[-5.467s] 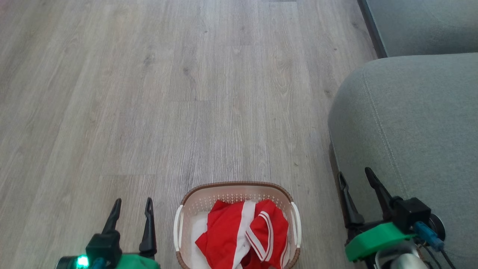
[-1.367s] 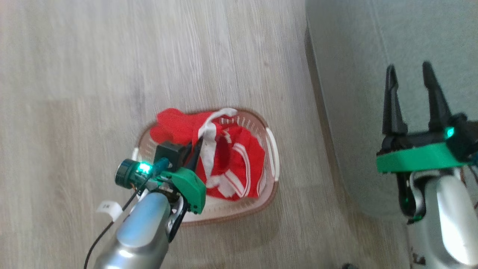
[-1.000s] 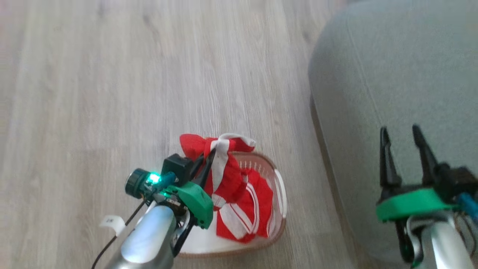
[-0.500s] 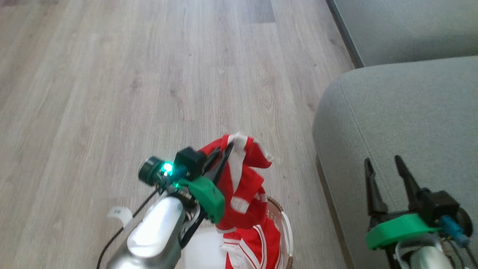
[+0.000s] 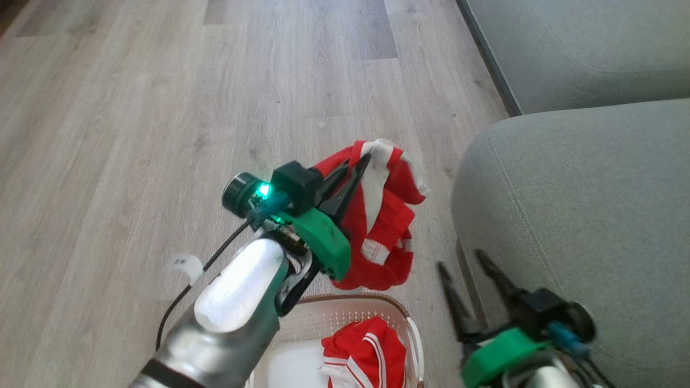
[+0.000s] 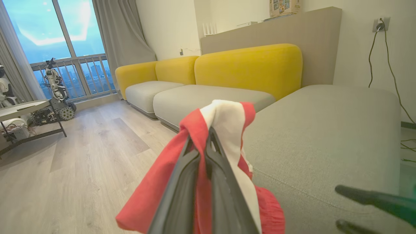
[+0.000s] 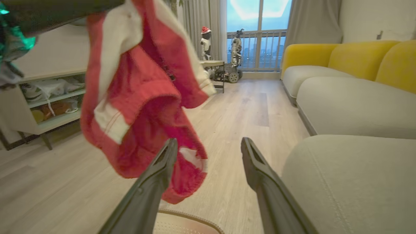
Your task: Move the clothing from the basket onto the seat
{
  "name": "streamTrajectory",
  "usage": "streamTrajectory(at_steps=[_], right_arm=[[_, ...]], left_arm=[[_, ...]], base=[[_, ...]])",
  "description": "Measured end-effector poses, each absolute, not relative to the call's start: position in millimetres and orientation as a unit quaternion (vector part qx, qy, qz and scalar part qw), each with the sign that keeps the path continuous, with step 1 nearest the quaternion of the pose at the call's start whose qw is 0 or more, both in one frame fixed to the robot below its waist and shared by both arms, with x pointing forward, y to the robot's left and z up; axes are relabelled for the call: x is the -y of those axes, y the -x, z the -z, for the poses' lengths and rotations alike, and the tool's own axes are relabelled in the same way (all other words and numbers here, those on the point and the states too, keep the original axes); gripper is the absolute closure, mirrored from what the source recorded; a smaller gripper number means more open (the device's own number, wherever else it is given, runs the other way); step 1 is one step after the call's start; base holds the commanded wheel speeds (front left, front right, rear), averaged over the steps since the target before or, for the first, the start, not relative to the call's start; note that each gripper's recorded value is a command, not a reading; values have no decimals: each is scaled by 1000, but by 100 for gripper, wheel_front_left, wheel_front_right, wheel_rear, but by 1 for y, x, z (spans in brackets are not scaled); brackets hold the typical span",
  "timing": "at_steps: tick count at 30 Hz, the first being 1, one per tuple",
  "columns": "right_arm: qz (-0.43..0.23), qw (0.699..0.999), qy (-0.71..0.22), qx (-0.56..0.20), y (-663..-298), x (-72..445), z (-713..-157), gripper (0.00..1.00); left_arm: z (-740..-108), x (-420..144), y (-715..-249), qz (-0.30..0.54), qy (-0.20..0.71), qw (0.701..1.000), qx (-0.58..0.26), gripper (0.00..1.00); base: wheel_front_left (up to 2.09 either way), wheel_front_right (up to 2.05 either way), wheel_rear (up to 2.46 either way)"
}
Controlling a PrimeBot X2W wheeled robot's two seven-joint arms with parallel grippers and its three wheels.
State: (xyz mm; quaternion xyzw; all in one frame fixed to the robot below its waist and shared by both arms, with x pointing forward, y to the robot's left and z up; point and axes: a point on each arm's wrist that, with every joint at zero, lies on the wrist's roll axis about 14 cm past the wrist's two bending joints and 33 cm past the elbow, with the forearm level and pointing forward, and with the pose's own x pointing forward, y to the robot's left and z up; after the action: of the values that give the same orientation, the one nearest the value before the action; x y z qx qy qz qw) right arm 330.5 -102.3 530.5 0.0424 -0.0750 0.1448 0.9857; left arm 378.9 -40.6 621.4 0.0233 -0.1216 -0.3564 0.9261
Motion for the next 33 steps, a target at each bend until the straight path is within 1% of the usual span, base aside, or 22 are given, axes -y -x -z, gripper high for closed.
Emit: streamTrajectory(at_steps=[8,13,17,18,19,20,21,26,29,30,31,32,33], right_arm=[[-241,965,-51,90,-333,41,-549,0],[-267,959,-50,77,-334,25,-545,0],[-281,956,-46,74,-343,18,-547,0],[-283,955,-47,74,-345,17,-548,15],[-286,954,-47,74,-348,15,-549,37],[-289,953,-45,74,-350,13,-550,67],[-291,953,-43,72,-351,12,-550,100],[-295,952,-39,69,-356,9,-549,100],[-282,956,-43,72,-361,17,-552,100],[-277,957,-44,75,-362,21,-553,100],[-271,958,-45,78,-364,25,-555,100],[-265,960,-48,82,-365,29,-558,100],[-259,961,-50,88,-367,33,-562,100]], left_arm=[[-638,51,-375,361,-15,922,137,100],[-645,54,-375,361,-12,921,145,100],[-650,58,-372,367,-6,918,149,100],[-650,58,-372,367,-3,918,149,100],[-649,58,-371,366,-2,919,147,100],[-648,57,-372,364,0,920,146,100],[-646,57,-372,363,2,921,143,100],[-636,51,-378,348,0,928,131,100],[-629,46,-385,335,5,935,118,100],[-629,45,-386,333,10,935,118,97],[-628,44,-388,330,15,937,116,82],[-628,43,-390,327,20,938,113,57],[-627,42,-392,324,23,939,110,26]], base=[[0,0,0],[0,0,0],[0,0,0],[0,0,0],[0,0,0],[0,0,0],[0,0,0],[0,0,0],[0,0,0],[0,0,0],[0,0,0],[0,0,0],[0,0,0]])
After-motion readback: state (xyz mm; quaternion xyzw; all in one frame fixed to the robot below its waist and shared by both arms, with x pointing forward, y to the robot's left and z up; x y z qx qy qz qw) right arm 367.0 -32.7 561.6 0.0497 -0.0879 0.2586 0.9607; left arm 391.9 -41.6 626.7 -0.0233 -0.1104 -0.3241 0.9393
